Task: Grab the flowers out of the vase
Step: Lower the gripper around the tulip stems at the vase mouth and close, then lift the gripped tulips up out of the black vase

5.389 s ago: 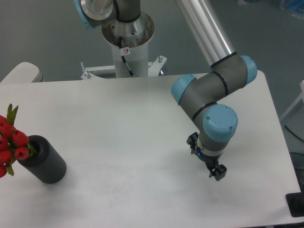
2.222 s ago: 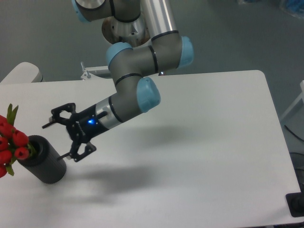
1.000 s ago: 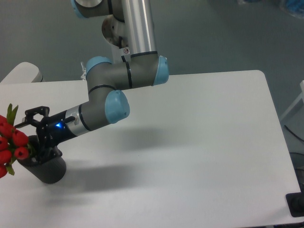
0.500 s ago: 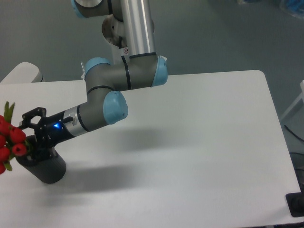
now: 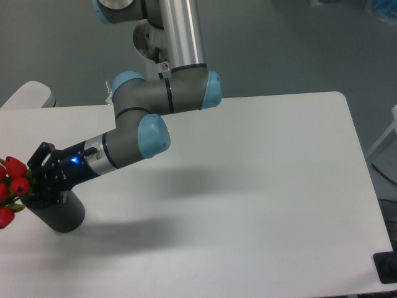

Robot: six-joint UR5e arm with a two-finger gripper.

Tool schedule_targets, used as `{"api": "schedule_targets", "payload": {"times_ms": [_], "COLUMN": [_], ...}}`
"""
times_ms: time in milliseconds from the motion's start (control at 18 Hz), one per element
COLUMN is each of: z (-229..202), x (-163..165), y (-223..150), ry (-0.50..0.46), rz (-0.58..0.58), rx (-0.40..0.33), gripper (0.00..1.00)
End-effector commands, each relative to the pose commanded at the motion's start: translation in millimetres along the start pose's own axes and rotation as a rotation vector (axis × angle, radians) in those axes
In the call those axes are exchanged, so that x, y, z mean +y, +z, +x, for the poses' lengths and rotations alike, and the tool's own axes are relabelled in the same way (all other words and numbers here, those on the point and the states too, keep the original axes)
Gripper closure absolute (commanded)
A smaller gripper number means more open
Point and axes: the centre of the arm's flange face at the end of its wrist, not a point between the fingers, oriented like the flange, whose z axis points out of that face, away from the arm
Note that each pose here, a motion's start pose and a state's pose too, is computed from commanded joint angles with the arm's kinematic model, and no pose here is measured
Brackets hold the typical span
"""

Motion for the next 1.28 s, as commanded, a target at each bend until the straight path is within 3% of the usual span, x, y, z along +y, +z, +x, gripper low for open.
{"api": "schedule_targets", "payload": {"times_ms": [889, 1278], "z": [5.2, -1.0], "x": [-56.7, -83.5], "y": [-55.9, -78.1], "ry": [0.039, 0.011], "rz": [0.180, 0.220], "rx": [-0.018, -0.028], "gripper": [0.89, 0.88]}}
